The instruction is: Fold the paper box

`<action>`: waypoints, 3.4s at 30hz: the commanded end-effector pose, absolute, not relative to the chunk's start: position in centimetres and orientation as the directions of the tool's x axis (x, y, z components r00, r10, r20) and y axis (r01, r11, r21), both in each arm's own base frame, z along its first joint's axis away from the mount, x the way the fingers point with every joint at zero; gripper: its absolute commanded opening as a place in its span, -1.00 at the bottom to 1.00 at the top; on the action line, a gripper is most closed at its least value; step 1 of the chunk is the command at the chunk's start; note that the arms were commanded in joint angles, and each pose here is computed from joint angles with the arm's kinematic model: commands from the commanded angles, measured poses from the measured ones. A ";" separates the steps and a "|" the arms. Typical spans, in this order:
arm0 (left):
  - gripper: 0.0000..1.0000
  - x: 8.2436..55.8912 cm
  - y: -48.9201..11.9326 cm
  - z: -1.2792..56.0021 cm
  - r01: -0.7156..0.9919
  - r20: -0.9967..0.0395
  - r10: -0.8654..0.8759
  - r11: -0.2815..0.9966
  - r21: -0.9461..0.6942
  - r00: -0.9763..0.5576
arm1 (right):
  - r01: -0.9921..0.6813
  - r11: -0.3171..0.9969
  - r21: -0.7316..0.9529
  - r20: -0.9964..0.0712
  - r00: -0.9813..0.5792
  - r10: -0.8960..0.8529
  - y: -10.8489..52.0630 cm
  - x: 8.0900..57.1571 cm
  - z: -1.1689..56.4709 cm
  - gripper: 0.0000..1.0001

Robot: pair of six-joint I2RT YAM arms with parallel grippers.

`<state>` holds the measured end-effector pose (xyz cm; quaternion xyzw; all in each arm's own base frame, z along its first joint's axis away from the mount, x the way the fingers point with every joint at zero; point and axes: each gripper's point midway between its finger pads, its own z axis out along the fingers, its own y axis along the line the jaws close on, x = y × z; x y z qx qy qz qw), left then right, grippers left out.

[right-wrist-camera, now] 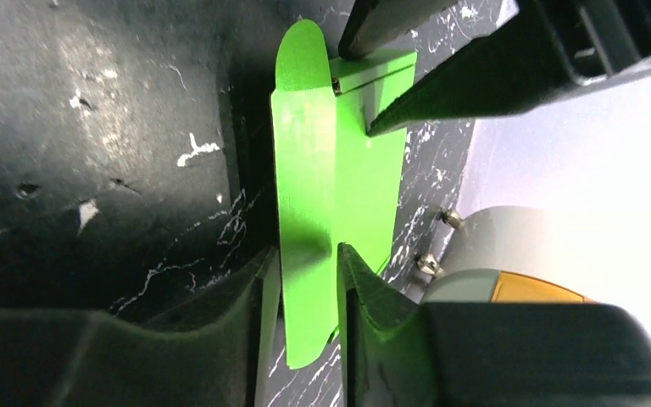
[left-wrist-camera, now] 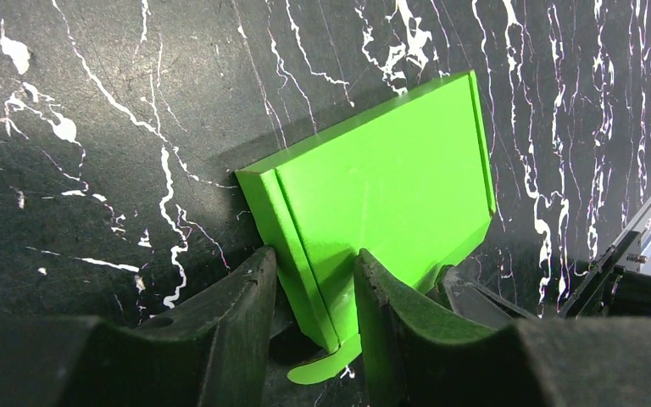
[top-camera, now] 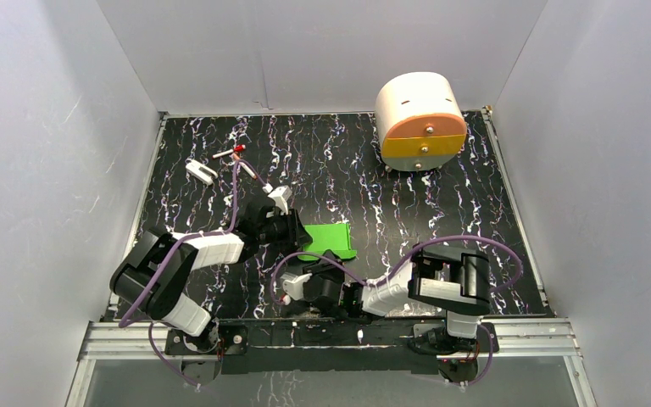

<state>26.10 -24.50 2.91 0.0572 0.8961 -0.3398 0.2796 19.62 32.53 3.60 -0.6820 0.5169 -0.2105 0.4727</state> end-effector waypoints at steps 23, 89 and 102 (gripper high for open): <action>-0.09 25.8 -24.7 8.1 0.280 -0.536 -0.125 0.741 -0.610 -0.835 | -0.655 0.210 -0.726 -0.537 0.349 -0.768 34.2 17.7 13.2 -1.00; 0.15 23.4 -21.4 14.6 0.716 -0.703 0.385 0.651 -0.252 -0.597 | -0.790 0.613 -0.029 -0.719 -0.409 -0.561 27.5 20.4 17.0 -0.04; 0.09 23.3 -22.7 13.4 0.742 -0.653 0.464 0.629 -0.232 -0.599 | -0.710 0.704 -0.029 -0.662 -0.514 -0.546 25.0 19.9 14.1 -0.05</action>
